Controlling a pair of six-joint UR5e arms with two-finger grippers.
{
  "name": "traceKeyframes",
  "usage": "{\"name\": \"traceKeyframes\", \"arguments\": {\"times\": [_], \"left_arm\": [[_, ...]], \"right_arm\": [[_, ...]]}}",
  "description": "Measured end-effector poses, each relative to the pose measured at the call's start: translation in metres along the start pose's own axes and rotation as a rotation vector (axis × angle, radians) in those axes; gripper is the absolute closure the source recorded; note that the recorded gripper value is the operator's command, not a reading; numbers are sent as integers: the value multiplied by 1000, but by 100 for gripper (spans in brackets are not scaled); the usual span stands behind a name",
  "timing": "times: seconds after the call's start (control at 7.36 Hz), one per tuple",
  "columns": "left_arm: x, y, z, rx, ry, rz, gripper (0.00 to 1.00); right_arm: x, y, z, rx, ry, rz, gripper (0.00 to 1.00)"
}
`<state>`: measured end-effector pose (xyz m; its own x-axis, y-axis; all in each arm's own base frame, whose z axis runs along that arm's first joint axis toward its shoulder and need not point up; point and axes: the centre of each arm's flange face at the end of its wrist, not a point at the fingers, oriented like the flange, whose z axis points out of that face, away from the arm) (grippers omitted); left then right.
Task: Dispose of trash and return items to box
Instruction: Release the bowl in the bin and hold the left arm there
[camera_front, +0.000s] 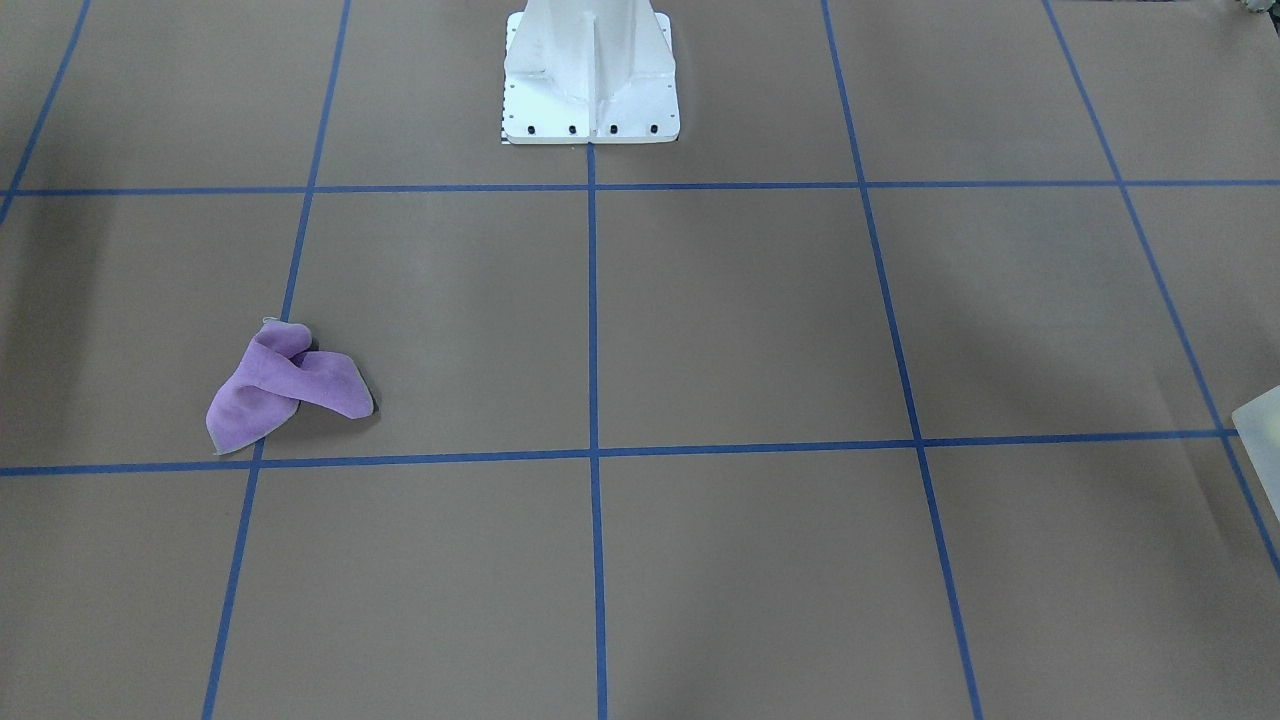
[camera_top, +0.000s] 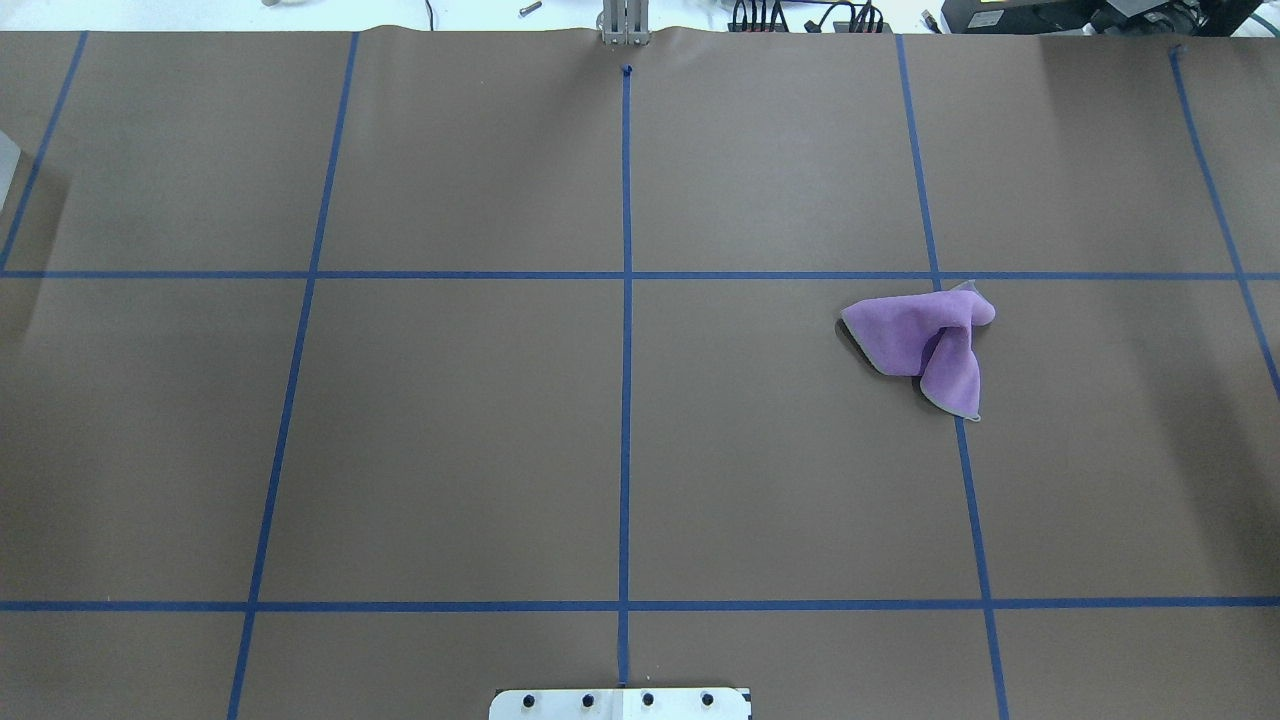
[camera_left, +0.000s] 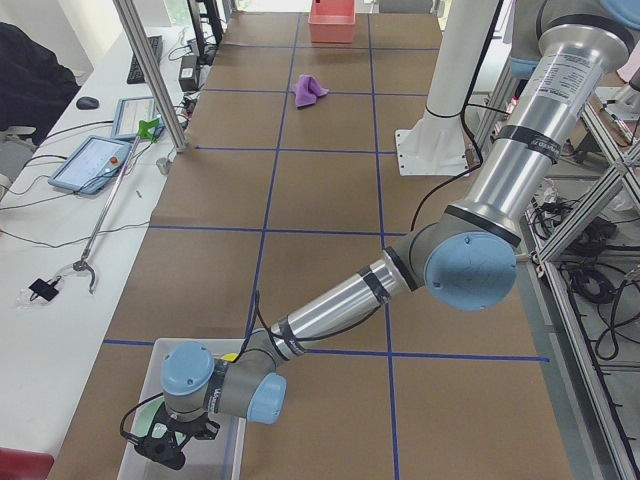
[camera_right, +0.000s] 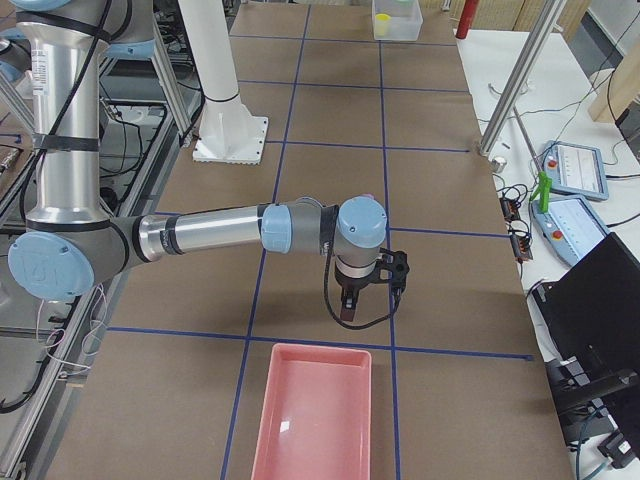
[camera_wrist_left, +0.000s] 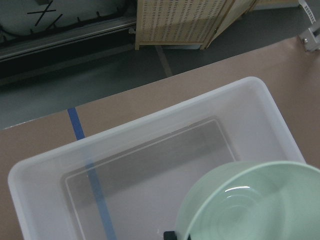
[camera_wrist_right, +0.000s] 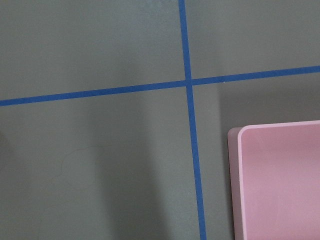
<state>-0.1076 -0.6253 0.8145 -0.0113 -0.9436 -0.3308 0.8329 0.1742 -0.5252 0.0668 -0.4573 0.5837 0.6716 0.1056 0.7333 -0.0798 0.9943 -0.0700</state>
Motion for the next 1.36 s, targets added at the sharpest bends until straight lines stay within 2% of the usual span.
{"name": "traceKeyframes", "arguments": {"times": [0.41, 0.68, 0.81, 0.95, 1.09, 1.36], "left_arm": [[-6, 27, 24, -19, 11, -56, 100], [-20, 34, 39, -27, 10, -34, 86], [-25, 36, 43, -29, 14, -24, 86], [-27, 38, 44, -30, 19, -17, 5], [-28, 39, 45, -31, 24, -9, 1], [-30, 40, 44, -35, 39, 8, 1]], "right_arm": [[-1, 4, -1, 1, 1, -2, 0], [-2, 5, -2, 4, 0, -5, 0], [-2, 6, -2, 4, 0, -6, 0], [-3, 6, -3, 5, 1, -7, 0], [-3, 7, -3, 5, 1, -7, 0], [-3, 7, -3, 6, 1, -7, 0]]}}
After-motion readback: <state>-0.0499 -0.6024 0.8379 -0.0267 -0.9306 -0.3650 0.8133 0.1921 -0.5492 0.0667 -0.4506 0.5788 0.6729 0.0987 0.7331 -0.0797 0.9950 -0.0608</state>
